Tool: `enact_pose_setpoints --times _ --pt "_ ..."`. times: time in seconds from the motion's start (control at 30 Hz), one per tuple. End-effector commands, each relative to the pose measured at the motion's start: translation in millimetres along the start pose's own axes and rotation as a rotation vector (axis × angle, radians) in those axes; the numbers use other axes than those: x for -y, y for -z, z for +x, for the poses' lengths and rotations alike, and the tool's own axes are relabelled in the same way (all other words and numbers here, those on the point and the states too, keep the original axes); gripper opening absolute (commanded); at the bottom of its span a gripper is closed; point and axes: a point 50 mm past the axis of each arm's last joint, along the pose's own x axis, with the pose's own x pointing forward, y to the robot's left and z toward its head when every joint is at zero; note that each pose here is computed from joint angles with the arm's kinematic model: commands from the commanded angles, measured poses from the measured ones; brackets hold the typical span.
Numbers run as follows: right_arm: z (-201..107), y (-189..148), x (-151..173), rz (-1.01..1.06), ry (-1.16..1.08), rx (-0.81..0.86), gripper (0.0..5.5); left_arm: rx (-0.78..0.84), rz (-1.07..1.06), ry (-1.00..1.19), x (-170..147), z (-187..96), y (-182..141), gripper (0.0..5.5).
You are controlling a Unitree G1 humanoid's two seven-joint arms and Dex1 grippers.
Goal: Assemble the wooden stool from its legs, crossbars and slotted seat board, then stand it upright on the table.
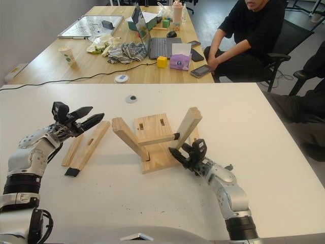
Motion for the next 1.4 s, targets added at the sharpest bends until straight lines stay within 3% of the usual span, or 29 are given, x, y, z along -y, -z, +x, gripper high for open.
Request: enact_pose_setpoints --times 0.03,0.27,0.4,0.47,0.6,0.8,0.97,1.2,1.3,1.4 --pt "3 -4 0 -0.001 -0.164 0.038 1.90 0.013 0.022 0.006 -3 4 -7 3.80" --pt "6 -6 20 -0.200 -0.469 -0.111 1.16 0.000 0.026 0.028 -6 14 -11 3.80" --pt "29 -30 42 -0.371 -0.420 -0.106 1.90 -0.042 0.038 0.020 -5 13 -2 3.80" --pt "36 -48 51 -0.444 -0.376 -0.050 2.14 -0.164 0.143 0.011 -4 7 15 3.80" --pt "16 -57 67 -0.531 -0.385 -0.130 2.88 -0.378 0.420 0.070 8 -12 46 3.80" --pt "-39 -61 63 -0.625 -0.444 -0.241 2.88 -0.511 0.732 0.186 30 -37 63 3.80" --pt "-37 -41 60 -0.803 -0.443 -0.414 2.88 -0.524 0.753 0.224 40 -40 71 3.80" --pt "25 -5 41 -0.877 -0.450 -0.398 2.88 -0.568 0.706 0.378 55 -41 84 3.80" --pt "75 -30 48 -0.799 -0.158 -0.216 2.88 -0.571 0.633 0.604 85 -45 92 3.80" --pt "94 -65 68 -0.703 0.131 -0.070 2.88 -0.399 0.426 0.715 124 -35 78 3.80"
